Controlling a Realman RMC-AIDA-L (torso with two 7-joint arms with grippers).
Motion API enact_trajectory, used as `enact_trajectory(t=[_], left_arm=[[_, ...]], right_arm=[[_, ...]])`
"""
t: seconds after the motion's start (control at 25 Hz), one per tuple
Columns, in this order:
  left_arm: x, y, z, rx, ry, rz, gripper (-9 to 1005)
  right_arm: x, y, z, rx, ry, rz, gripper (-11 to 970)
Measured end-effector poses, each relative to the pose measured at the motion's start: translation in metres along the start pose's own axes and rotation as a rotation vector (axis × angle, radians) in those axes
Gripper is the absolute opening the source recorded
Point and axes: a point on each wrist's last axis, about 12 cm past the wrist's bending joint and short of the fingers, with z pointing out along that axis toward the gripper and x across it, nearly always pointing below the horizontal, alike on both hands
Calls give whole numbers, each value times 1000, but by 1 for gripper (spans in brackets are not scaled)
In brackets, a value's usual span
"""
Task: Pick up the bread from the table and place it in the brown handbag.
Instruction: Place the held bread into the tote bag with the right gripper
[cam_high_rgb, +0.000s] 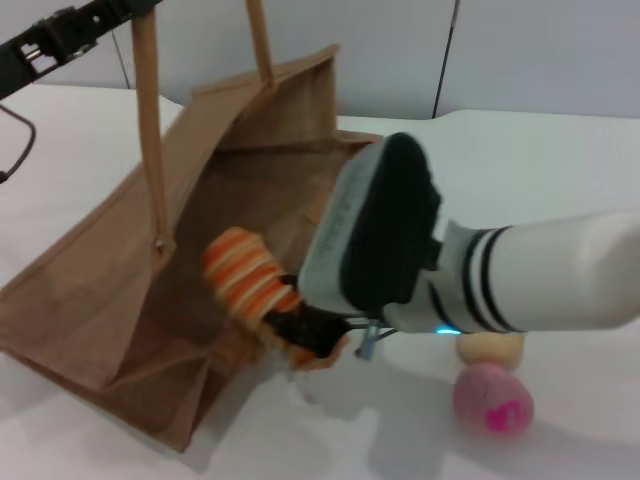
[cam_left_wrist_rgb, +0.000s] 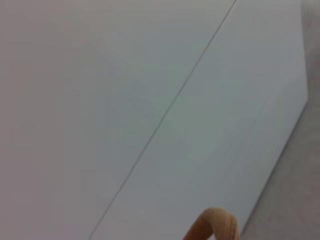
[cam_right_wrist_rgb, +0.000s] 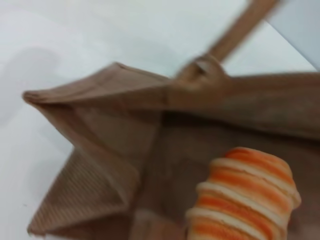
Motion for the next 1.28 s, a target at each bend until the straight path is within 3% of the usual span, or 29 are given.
enact_trajectory(t=[0.52, 0.88, 1.28], left_arm=[[1, -6, 45, 158, 57, -85, 210], [4, -10, 63, 268, 87, -161, 216], [3, -11, 62, 316, 93, -200, 223]], right_arm=[[-18, 10, 28, -1, -57, -126, 360], [-2, -5, 49, 99, -91, -160, 329], [21, -13, 59, 198, -150, -187, 325]])
